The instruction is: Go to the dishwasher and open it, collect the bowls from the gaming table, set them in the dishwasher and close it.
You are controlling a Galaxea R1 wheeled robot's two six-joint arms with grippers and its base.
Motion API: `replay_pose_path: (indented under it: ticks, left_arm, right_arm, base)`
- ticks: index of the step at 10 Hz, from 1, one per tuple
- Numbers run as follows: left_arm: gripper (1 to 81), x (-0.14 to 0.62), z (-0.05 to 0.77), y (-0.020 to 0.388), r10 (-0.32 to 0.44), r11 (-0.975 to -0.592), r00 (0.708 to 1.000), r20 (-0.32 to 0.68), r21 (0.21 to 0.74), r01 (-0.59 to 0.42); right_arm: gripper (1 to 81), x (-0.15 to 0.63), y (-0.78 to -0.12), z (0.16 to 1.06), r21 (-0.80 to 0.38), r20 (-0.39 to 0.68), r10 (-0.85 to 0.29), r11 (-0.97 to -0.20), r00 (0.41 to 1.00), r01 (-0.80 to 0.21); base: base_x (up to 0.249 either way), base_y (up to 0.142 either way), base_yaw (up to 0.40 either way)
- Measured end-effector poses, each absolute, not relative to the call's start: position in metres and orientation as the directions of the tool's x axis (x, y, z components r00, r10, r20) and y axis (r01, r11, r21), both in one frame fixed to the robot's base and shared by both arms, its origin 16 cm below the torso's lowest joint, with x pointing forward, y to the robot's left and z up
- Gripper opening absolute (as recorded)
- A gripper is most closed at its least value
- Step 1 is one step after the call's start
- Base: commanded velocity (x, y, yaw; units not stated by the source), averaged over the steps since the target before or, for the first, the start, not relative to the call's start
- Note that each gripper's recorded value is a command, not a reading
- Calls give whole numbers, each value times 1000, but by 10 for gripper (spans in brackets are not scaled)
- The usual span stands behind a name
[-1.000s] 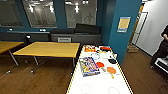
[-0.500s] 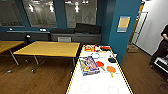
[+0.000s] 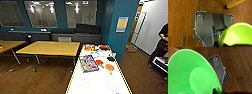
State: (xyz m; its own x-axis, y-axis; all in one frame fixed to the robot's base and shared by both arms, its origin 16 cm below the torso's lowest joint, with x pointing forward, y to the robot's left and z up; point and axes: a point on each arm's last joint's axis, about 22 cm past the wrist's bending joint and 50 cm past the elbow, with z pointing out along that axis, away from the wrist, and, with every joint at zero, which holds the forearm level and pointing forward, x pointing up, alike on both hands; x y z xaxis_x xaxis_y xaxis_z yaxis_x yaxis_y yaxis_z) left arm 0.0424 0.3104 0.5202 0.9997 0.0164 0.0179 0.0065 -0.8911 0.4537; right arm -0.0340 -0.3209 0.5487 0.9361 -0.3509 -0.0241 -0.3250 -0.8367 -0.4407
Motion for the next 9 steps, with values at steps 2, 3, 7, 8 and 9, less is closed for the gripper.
replay_pose_path:
  ticks: [2,3,7,8,9]
  left_arm:
    - [10,37,514,309,13,-895,1000,13,447,6]
    - [10,32,511,310,10,-898,1000,8,440,6]
    - [10,44,514,314,20,-896,997,69,444,-12]
    - [10,45,515,313,21,-896,997,76,444,-15]
    - [10,44,515,313,20,-896,997,77,445,-16]
  right_arm:
    - [10,-34,-319,545,-439,-22,-348,-839,937,-322]
    - [10,-35,-314,543,-442,-23,-347,-837,938,-321]
    - [10,-24,-313,541,-455,13,-337,-841,941,-294]
    - [10,-23,-313,541,-457,20,-336,-841,942,-291]
    - [10,-23,-312,541,-458,17,-334,-840,942,-289]
  base:
    - [-123,0,0]
    - [-124,0,0]
    - [-125,0,0]
    - [-127,0,0]
    - [-127,0,0]
